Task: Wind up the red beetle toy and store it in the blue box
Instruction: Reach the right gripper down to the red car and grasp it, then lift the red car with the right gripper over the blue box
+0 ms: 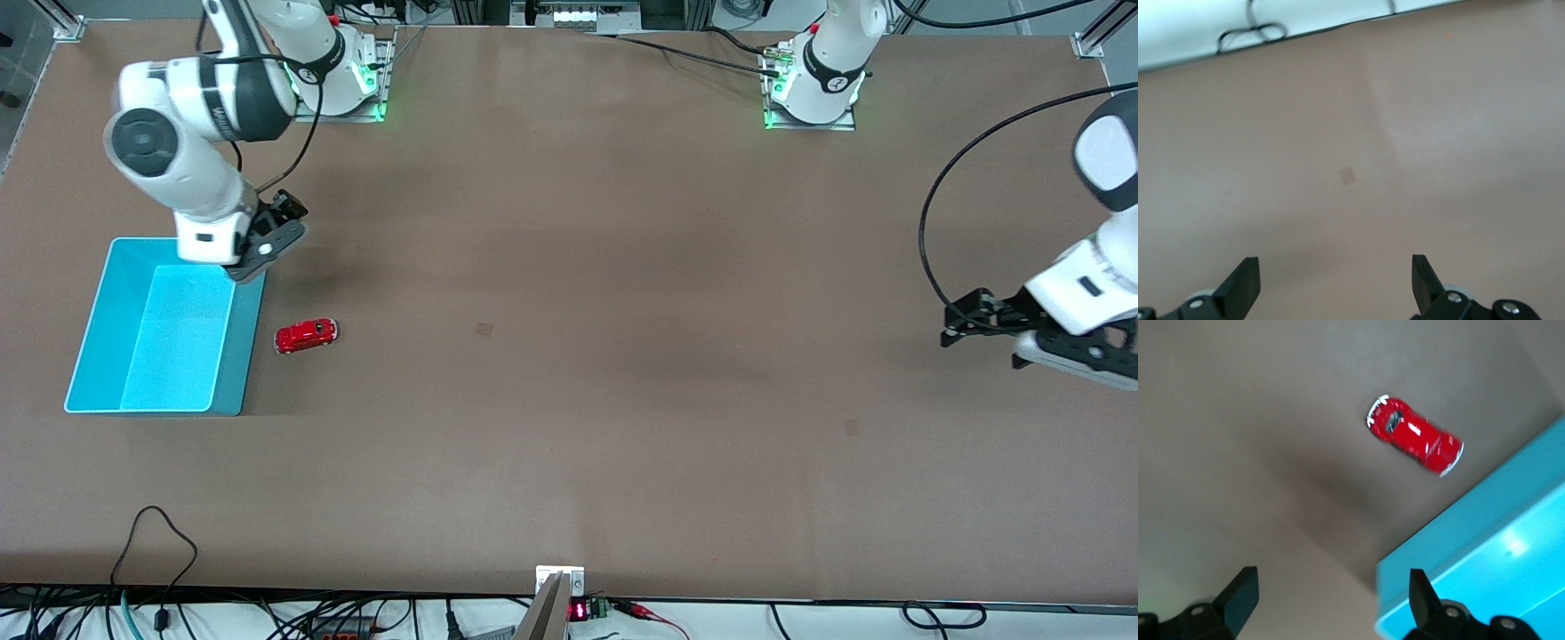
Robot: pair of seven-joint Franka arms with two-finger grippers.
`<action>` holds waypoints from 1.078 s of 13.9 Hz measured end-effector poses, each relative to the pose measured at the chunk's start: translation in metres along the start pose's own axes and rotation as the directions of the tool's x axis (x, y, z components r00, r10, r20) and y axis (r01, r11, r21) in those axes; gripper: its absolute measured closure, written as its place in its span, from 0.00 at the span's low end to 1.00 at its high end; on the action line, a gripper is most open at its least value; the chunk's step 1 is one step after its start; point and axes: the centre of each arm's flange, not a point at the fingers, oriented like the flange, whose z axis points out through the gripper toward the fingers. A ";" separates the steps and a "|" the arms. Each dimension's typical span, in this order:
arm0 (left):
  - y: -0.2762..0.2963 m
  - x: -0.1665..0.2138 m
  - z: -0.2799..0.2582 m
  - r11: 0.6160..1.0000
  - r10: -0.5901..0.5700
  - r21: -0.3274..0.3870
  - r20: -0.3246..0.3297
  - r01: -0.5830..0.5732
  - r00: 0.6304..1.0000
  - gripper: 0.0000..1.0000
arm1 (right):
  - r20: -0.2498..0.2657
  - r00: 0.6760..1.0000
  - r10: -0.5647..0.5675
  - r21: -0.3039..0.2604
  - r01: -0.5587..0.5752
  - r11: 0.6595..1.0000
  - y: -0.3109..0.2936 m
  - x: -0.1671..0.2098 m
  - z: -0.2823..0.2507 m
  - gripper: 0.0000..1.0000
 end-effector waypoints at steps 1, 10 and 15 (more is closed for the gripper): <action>0.004 0.000 -0.015 0.998 -0.065 0.001 0.020 0.065 0.998 0.00 | -0.020 0.992 -0.127 -0.036 0.127 0.991 0.000 0.005 0.004 0.00; 0.030 -0.017 -0.069 0.980 -0.198 0.009 0.099 0.198 0.975 0.00 | -0.123 0.839 -0.529 -0.188 0.504 0.843 0.035 0.030 0.116 0.00; 0.022 -0.029 -0.063 0.976 -0.217 0.009 0.115 0.218 0.969 0.00 | -0.145 0.817 -0.559 -0.221 0.524 0.823 0.039 0.033 0.149 0.02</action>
